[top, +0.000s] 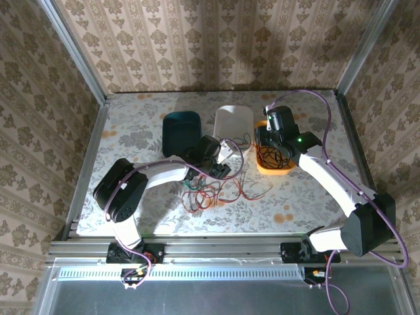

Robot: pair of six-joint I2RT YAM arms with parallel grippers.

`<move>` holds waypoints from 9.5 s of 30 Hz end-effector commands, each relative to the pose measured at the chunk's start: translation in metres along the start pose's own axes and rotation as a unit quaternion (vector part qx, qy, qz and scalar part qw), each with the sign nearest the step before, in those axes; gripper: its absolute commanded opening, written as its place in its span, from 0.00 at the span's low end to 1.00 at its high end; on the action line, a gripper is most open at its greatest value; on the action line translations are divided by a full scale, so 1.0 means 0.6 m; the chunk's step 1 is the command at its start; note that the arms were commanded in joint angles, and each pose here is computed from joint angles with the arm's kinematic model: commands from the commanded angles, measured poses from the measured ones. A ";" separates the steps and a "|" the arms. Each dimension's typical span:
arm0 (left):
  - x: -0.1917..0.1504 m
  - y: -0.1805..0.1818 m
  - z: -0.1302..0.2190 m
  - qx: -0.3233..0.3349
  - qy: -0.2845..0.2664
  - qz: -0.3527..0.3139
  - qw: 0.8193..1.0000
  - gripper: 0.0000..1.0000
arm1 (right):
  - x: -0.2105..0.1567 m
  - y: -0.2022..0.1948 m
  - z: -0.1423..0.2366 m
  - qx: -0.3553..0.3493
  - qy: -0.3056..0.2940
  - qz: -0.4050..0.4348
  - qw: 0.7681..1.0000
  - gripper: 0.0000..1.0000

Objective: Untangle the cables

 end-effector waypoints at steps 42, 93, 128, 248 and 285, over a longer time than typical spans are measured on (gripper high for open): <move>0.189 0.087 0.282 -0.043 -0.382 0.064 0.921 0.00 | 0.037 -0.063 0.045 -0.076 -0.081 -0.068 0.992 0.47; 0.030 0.363 0.254 0.234 -0.279 0.244 0.899 0.00 | 0.032 -0.056 0.019 -0.065 -0.060 -0.082 0.993 0.48; -0.055 0.333 0.150 0.194 -0.056 0.351 0.914 0.73 | 0.034 -0.042 0.017 -0.035 -0.038 -0.063 0.997 0.48; 0.184 0.113 0.421 0.045 -0.359 -0.020 0.932 0.00 | 0.003 -0.045 0.009 -0.032 -0.027 -0.060 0.997 0.50; -0.047 0.361 0.157 0.249 -0.098 0.276 0.923 0.00 | 0.004 -0.043 0.014 -0.029 -0.017 -0.046 0.998 0.51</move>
Point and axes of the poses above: each hand's point on the last joint's axis, 136 mm out from that joint toward the fingers, its own z axis back along the fingers, its own y axis along the line the jaws close on, x = y × z, the point moved 8 cm from there along z, back along the fingers, and after that the axes turned 12 degrees about -z, right-handed, at the moved point
